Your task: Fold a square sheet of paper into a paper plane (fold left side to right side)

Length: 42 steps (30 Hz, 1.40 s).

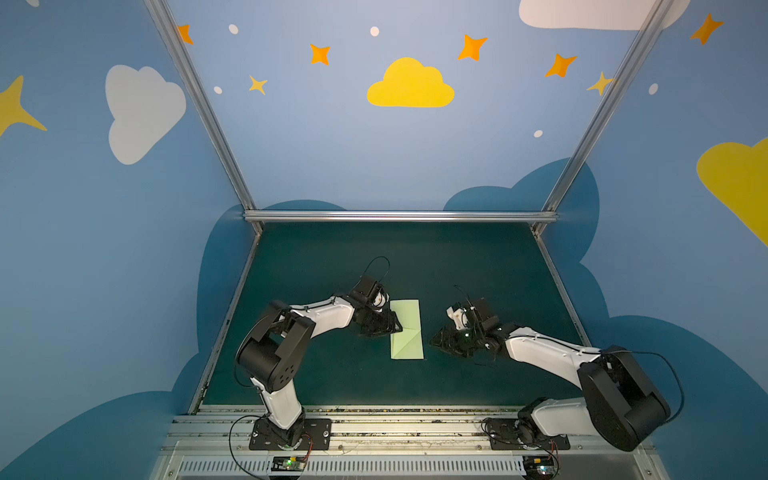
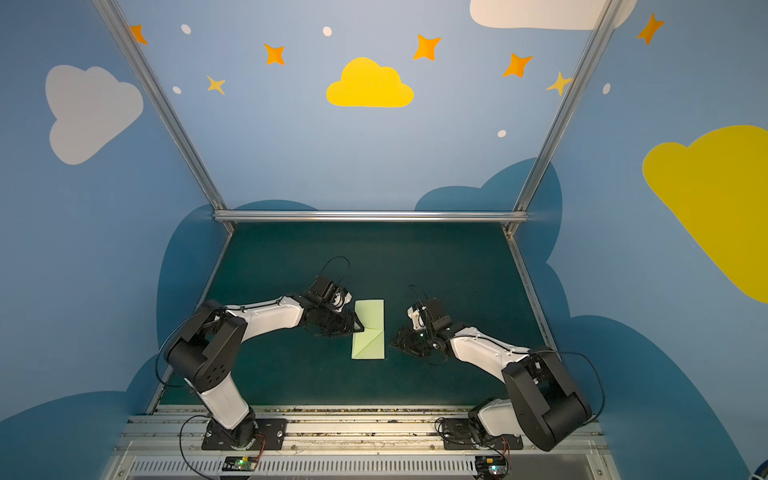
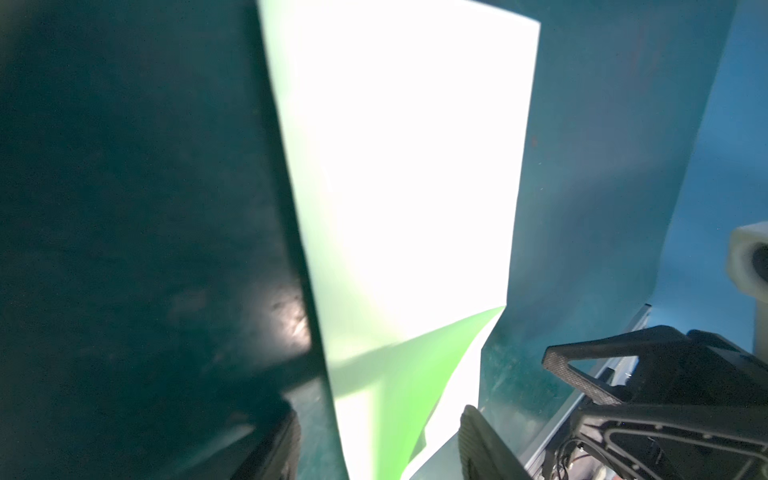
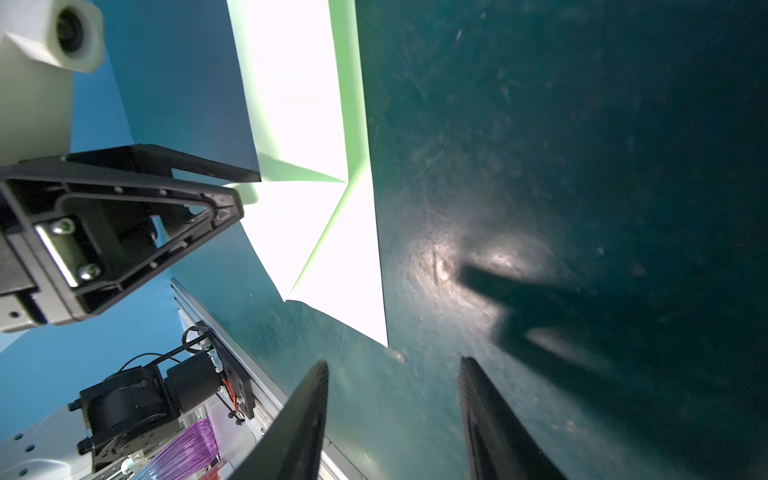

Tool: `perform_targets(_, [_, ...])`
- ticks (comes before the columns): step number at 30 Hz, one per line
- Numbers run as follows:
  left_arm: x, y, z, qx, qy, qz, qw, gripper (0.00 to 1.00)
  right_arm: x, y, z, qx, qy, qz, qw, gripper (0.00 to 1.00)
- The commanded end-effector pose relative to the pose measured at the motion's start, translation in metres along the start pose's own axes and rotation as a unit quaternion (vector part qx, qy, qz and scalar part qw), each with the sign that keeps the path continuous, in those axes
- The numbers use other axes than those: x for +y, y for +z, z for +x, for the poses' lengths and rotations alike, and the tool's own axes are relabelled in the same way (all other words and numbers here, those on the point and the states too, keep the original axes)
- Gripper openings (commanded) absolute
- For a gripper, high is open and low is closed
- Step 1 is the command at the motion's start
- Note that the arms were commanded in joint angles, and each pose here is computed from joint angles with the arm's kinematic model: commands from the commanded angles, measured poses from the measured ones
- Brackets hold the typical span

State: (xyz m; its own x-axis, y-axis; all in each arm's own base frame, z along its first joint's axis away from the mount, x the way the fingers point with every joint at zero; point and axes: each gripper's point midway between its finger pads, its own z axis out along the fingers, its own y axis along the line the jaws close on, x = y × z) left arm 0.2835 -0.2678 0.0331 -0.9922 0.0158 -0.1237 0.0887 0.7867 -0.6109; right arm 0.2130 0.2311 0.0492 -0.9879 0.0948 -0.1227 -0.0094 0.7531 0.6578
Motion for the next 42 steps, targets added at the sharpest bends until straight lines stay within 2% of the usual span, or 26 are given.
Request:
perform_targets(1, [0.008,0.014,0.010,0.020,-0.014,0.008,1.000,0.58,0.003,-0.003,-0.003,-0.009,-0.001,-0.009,1.000,0.50])
perform_targets(8, [0.010,0.021,0.012,0.020,-0.019,0.020,0.999,0.43,0.004,0.000,-0.005,-0.010,-0.001,-0.012,1.000,0.50])
perform_targets(19, [0.007,0.031,0.012,0.022,-0.026,0.038,0.999,0.35,0.002,0.011,-0.011,-0.007,0.006,-0.018,1.000,0.50])
perform_targets(23, [0.006,0.036,0.011,0.026,-0.026,0.039,0.999,0.28,-0.003,0.017,-0.010,0.001,0.009,-0.015,1.000,0.50])
perform_targets(34, [-0.014,0.038,0.004,0.023,-0.021,0.066,0.997,0.29,-0.017,0.031,-0.004,0.017,0.020,-0.008,1.000,0.43])
perform_targets(42, [-0.019,0.041,0.003,0.027,-0.020,0.072,0.997,0.25,-0.023,0.037,0.000,0.026,0.025,-0.005,0.999,0.36])
